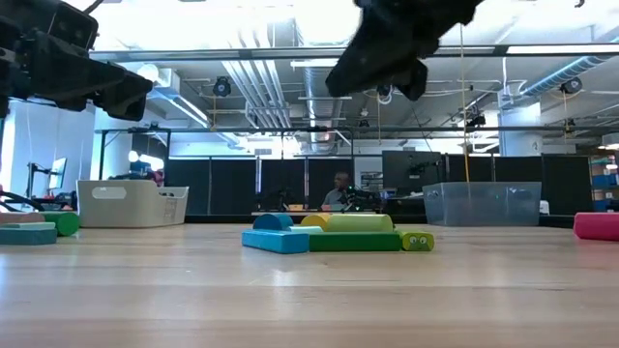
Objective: Sort blocks
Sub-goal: Put the light green cylindrical block into the black bin
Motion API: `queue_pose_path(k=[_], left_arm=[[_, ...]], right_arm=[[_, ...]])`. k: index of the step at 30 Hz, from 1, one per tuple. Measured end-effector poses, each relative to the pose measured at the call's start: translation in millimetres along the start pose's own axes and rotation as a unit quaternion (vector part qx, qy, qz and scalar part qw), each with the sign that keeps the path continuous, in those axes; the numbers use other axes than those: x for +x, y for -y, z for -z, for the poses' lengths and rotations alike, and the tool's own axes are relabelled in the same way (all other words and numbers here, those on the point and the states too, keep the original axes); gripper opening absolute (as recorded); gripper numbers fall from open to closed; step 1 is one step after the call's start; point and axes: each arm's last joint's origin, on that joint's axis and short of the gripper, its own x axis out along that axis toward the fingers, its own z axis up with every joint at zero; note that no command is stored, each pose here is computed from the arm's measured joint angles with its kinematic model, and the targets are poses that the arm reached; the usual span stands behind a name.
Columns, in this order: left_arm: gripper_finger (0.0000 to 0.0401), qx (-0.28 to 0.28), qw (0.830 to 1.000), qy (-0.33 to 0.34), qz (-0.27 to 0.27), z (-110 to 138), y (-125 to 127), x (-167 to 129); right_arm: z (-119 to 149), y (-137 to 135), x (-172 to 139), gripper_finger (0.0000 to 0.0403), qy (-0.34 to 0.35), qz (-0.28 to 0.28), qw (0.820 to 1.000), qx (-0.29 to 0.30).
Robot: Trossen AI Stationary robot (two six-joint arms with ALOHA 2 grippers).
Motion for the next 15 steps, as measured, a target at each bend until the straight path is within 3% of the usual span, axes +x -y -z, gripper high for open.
queue_pose_path(k=[8, 15], left_arm=[[0.0154, 0.0, 1.0, 0.0, 0.0, 0.1, 0.0, 0.0], [0.0154, 0.0, 1.0, 0.0, 0.0, 0.1, 0.0, 0.0]], right_arm=[[4.6, -6.7, 25.8, 0.0174, -0.071, 0.043, 0.997, -0.004], [23.6, 4.5, 53.3, 0.0202, -0.104, 0.1, 0.987, 0.065]])
